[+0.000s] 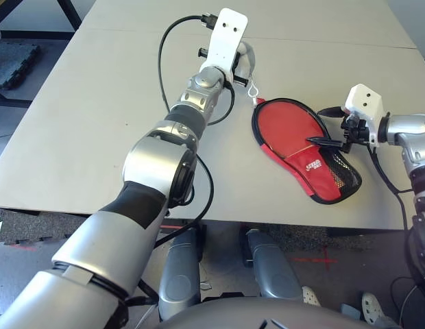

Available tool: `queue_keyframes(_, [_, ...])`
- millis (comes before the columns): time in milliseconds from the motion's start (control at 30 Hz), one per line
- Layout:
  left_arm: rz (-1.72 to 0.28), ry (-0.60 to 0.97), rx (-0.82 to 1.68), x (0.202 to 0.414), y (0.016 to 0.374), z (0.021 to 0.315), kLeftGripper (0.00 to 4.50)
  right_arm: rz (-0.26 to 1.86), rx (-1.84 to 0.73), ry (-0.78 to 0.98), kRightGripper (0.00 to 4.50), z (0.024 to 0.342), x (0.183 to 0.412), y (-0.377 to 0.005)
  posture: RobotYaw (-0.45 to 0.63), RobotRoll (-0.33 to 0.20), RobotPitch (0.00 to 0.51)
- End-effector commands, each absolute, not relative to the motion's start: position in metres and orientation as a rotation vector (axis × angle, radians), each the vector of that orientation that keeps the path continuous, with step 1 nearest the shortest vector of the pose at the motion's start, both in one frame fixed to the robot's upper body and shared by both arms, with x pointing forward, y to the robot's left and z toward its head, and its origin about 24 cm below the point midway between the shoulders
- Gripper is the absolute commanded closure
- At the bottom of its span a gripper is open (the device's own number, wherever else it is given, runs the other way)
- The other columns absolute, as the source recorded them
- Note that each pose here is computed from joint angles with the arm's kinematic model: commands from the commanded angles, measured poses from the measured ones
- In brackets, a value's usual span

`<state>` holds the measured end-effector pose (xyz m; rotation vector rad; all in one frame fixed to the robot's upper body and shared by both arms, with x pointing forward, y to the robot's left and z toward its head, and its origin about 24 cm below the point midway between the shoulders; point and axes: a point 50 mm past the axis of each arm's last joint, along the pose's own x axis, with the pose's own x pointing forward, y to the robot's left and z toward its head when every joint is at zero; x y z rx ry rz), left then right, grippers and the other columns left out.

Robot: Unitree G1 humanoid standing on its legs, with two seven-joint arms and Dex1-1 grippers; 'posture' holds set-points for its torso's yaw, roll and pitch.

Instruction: Store the ping-pong paddle in its case and zip it.

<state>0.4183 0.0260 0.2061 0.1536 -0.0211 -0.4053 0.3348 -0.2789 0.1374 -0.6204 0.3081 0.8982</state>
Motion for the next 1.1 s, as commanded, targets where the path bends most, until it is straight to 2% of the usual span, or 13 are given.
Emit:
queue_keyframes(33, [-0.486, -0.109, 0.13, 0.412, 0.004, 0.23, 4.48, 0.925, -0.561, 0.593, 0.0, 0.08, 0.312, -0.289, -0.21, 0.0, 0.273])
queue_keyframes(233, [-0.734, -0.046, 0.146, 0.391, -0.043, 0.211, 4.48, 0.928, -0.553, 0.587, 0.0, 0.076, 0.313, -0.285, -0.21, 0.0, 0.274])
queue_keyframes(400, [-0.833, -0.015, 0.146, 0.379, -0.062, 0.201, 4.48, 0.93, -0.555, 0.585, 0.0, 0.075, 0.312, -0.283, -0.2, 0.0, 0.275])
queue_keyframes(467, [-0.864, -0.007, 0.145, 0.375, -0.067, 0.198, 3.74, 0.93, -0.555, 0.584, 0.0, 0.074, 0.312, -0.283, -0.2, 0.0, 0.276])
queue_keyframes(500, [-0.87, -0.005, 0.141, 0.374, -0.069, 0.198, 3.53, 0.93, -0.555, 0.584, 0.0, 0.074, 0.312, -0.283, -0.2, 0.0, 0.277])
queue_keyframes(800, [-0.89, -0.035, 0.12, 0.378, -0.063, 0.21, 0.04, 0.927, -0.556, 0.587, 0.0, 0.072, 0.313, -0.281, -0.19, 0.0, 0.275])
queue_keyframes(1100, [-0.866, -0.065, 0.134, 0.386, -0.049, 0.221, 0.01, 0.918, -0.561, 0.583, 0.0, 0.072, 0.316, -0.28, -0.17, 0.0, 0.271])
